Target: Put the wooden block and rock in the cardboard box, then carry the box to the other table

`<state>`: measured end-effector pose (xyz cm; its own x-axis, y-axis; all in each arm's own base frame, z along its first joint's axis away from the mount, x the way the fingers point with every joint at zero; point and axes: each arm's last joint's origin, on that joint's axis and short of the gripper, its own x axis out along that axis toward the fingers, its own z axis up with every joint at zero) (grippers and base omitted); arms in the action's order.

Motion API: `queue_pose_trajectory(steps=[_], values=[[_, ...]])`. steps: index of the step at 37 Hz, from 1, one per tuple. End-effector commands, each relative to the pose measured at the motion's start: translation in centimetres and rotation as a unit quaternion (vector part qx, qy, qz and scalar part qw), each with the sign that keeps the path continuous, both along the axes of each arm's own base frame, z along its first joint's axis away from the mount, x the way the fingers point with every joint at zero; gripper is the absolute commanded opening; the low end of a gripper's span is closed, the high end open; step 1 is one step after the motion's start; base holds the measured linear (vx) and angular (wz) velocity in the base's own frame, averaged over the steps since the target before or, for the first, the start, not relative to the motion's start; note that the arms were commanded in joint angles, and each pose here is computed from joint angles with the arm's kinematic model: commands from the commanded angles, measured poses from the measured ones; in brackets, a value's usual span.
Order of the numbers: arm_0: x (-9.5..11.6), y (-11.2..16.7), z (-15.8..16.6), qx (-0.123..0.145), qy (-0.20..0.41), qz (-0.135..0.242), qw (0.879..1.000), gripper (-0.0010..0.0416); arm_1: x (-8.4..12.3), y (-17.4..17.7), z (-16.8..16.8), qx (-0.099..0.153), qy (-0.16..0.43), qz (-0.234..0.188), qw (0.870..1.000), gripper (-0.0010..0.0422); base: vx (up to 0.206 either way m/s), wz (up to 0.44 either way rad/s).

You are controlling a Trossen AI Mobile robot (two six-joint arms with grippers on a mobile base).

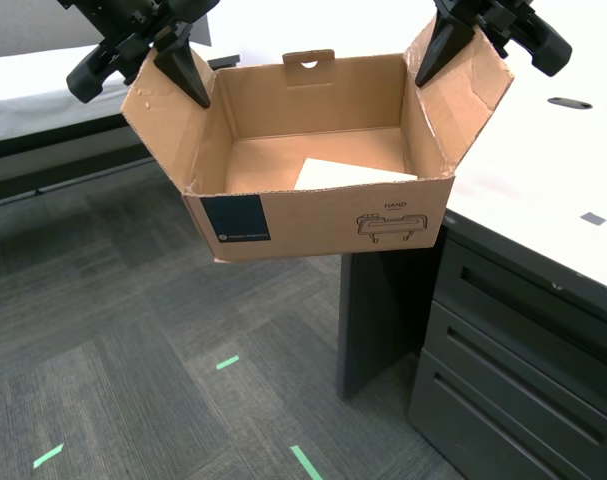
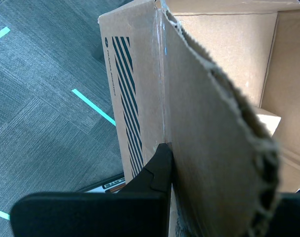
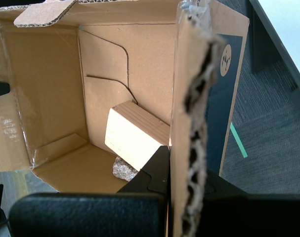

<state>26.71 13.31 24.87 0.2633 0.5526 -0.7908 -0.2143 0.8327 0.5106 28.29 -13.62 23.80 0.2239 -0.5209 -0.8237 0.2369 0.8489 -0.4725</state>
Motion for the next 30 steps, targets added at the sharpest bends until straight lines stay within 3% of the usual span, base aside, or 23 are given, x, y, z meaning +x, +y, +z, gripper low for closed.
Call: queue_pose_trajectory(steps=[1, 23, 26, 30], values=[[-0.01, 0.15, 0.17, 0.011, -0.002, 0.009, 1.0, -0.0001, -0.03, -0.13, 0.12, -0.011, 0.001, -0.004, 1.0, -0.0001, 0.07, 0.108], [0.04, 0.26, 0.23, 0.017, 0.002, -0.003, 1.0, -0.0001, 0.06, -0.09, 0.26, 0.002, -0.028, -0.03, 0.999, -0.0001, 0.057, 0.231], [0.01, 0.24, 0.2, 0.019, 0.01, -0.011, 1.0, -0.0001, 0.1, -0.07, 0.27, 0.008, -0.042, -0.047, 0.998, -0.0001, 0.041, 0.183], [0.03, 0.22, 0.19, 0.015, 0.009, -0.017, 1.0, -0.0001, 0.3, -0.05, 0.32, 0.018, -0.056, -0.04, 0.997, -0.0001, 0.035, 0.142]])
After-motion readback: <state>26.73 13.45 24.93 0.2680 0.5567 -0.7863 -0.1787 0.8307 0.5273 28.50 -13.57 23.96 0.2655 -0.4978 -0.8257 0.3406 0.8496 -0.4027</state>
